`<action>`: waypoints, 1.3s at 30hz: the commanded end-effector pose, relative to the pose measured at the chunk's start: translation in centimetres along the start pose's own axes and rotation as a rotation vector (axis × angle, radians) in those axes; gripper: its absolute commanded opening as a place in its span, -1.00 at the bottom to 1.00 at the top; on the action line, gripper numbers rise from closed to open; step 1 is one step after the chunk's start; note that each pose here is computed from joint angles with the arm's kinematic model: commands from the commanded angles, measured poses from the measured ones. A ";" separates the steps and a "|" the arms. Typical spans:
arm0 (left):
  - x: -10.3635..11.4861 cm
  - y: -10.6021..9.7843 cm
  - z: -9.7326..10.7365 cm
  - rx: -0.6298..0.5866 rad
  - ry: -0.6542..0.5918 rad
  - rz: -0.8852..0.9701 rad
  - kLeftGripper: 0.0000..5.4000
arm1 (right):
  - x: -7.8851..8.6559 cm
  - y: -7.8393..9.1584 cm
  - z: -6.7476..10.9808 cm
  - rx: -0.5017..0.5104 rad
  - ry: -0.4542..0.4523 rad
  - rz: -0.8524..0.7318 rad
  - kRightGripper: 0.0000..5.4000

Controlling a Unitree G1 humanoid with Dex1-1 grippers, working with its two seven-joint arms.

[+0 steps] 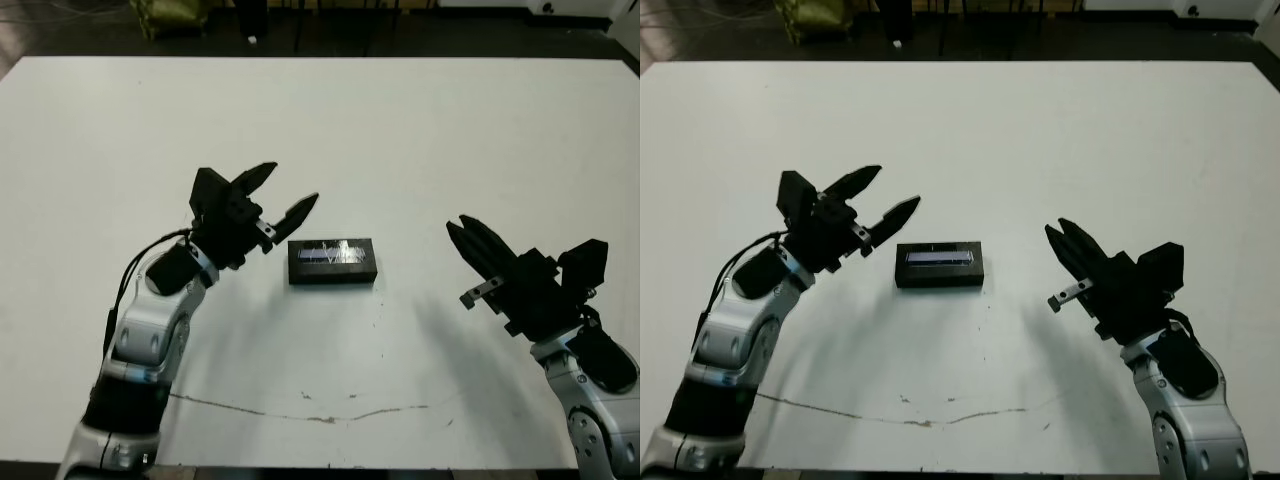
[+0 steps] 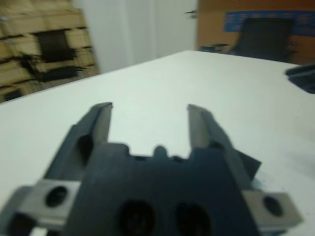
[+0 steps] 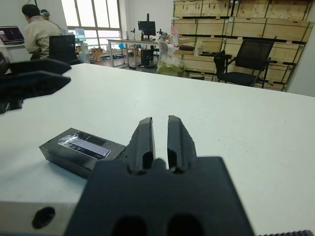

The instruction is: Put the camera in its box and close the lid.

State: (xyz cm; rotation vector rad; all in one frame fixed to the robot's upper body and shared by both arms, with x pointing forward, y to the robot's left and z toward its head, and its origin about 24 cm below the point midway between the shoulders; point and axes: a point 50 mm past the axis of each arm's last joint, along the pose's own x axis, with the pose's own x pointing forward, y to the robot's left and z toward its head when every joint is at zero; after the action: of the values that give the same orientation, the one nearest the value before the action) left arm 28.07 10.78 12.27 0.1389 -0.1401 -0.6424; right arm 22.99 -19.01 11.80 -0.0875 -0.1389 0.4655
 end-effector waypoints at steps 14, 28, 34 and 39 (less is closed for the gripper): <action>1.6 -4.1 -2.2 -0.109 0.168 -0.042 -0.99 | -0.2 0.0 -0.4 0.007 0.030 -0.010 -1.00; 1.5 -4.5 -5.6 -0.153 0.389 0.000 -0.99 | -0.3 0.2 0.1 -0.001 0.033 -0.017 -1.00; 0.9 -4.0 -7.7 -0.121 0.512 0.023 -0.99 | -0.3 0.2 0.0 0.025 0.024 -0.009 -1.00; 0.5 -4.0 -8.9 -0.150 0.568 0.016 -0.99 | -0.3 0.1 -0.3 0.014 0.030 -0.010 -1.00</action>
State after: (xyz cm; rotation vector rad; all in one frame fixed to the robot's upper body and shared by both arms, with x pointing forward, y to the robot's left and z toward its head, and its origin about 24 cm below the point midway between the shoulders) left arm 28.58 5.98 7.34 0.1377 0.2225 -0.6357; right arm 22.83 -18.78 12.17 -0.0799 -0.1404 0.4630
